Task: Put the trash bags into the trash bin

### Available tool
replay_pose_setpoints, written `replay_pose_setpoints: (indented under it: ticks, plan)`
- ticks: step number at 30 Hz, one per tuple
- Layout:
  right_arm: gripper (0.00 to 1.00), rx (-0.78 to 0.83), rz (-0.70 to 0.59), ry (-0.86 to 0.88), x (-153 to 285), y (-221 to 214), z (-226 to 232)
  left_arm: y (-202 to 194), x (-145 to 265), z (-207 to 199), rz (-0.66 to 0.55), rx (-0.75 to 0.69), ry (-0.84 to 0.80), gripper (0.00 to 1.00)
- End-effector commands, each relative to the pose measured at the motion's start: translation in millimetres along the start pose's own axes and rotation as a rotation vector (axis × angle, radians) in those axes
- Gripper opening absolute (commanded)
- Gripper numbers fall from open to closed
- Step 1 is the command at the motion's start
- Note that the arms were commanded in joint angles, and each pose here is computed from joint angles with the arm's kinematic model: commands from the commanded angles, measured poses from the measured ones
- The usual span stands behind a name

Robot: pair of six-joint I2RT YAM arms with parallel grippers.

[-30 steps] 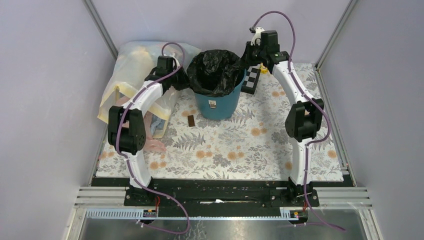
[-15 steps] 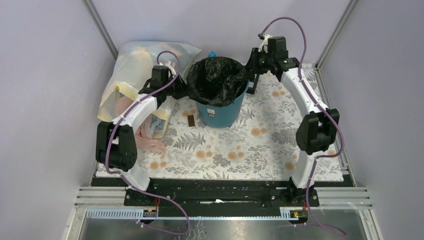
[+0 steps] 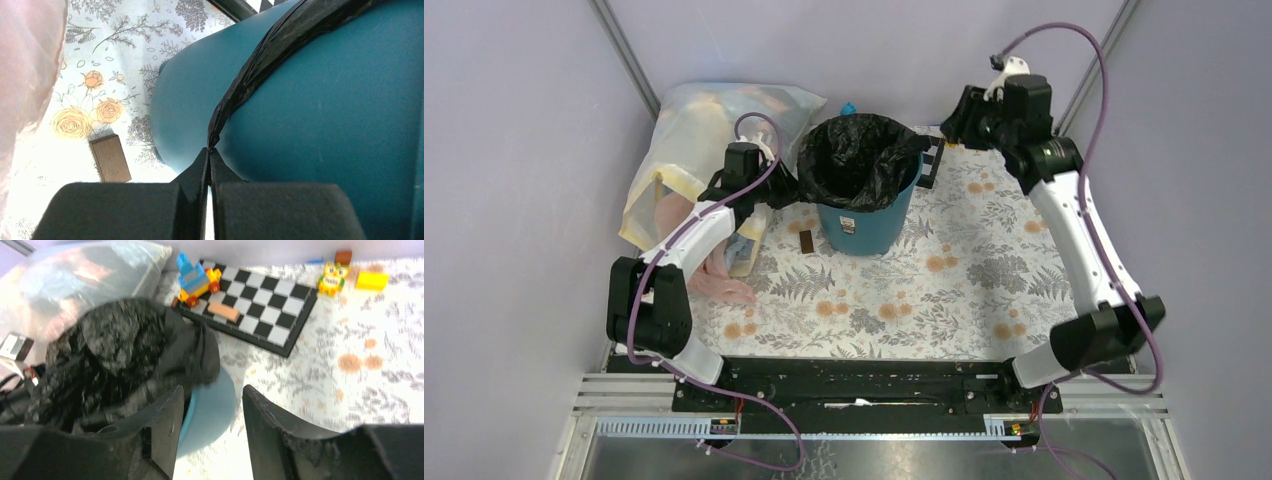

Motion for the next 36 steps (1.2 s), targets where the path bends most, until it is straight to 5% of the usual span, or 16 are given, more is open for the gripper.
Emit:
replay_pose_setpoints:
  ticks: [1, 9, 13, 18, 21, 28, 36]
  plan:
    - [0.51, -0.050, -0.026, 0.029, 38.5, -18.2, 5.3, 7.7, 13.2, -13.0, -0.066, -0.036, -0.036, 0.00]
    - [0.42, -0.174, 0.059, 0.246, 41.8, -43.6, 31.3, 10.2, 17.3, -15.2, -0.081, -0.041, -0.031, 0.00]
    - [0.55, -0.231, 0.070, 0.228, 29.8, -43.1, 30.4, 11.5, 20.0, -16.4, -0.088, -0.045, -0.027, 0.00]
    - [0.55, -0.307, 0.068, 0.250, 13.1, -42.4, 33.5, 12.5, 22.2, -15.1, -0.091, -0.058, -0.007, 0.00]
    - [0.65, -0.394, 0.066, 0.232, 3.6, -41.3, 33.4, 12.9, 22.6, -14.3, -0.093, -0.064, 0.000, 0.00]
    - [0.68, -0.660, 0.050, 0.299, -6.3, -36.6, 44.6, 13.4, 21.3, -13.1, -0.093, -0.071, 0.006, 0.00]
    - [0.73, -0.744, 0.085, 0.318, -26.4, -36.2, 47.3, 15.3, 21.5, -15.2, -0.095, -0.080, -0.002, 0.00]
Point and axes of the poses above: each gripper's point midway between its finger pads, its own x axis back along the fingers, its own z axis along the line the jaws close on, y = z × x, the point moved 5 cm from there along x, back along the fingers, and after that the axes turned 2 degrees about x, right-handed, at the moved point
